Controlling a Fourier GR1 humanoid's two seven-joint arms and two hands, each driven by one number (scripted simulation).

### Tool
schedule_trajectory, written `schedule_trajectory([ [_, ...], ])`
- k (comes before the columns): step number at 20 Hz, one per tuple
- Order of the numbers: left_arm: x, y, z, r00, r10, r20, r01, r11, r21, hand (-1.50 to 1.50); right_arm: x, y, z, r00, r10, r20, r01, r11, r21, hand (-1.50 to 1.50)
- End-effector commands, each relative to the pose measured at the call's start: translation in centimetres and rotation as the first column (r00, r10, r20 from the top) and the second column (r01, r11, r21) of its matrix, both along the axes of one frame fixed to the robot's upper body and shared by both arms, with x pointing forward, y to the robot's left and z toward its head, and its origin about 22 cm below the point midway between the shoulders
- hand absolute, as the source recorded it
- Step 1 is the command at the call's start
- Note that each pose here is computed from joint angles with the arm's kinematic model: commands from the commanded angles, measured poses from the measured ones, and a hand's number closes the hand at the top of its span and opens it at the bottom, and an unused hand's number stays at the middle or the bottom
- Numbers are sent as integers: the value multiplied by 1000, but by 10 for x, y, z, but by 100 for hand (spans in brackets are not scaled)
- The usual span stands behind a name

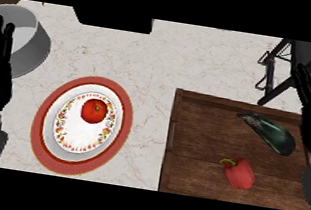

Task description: Pick the bell pepper from the tray and place it in the tiered shelf

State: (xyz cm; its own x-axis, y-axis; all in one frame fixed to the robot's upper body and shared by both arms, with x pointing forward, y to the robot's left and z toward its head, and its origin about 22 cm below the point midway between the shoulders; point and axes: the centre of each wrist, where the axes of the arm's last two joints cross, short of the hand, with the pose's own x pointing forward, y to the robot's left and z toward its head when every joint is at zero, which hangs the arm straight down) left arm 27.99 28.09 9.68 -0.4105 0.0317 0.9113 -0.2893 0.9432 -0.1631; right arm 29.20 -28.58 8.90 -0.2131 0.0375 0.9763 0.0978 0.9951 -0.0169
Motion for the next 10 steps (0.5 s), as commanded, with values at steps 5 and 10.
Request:
schedule_trajectory([
  [5,-34,24,-87,822,-64,-565,87,996,14,0,-12,-44,72,934,239,265,-136,926,-353,150],
  [10,-51,17,-126,640,-168,-750,184,981,-64,0,-32,-125,32,999,44,1,-38,877,-479,150],
])
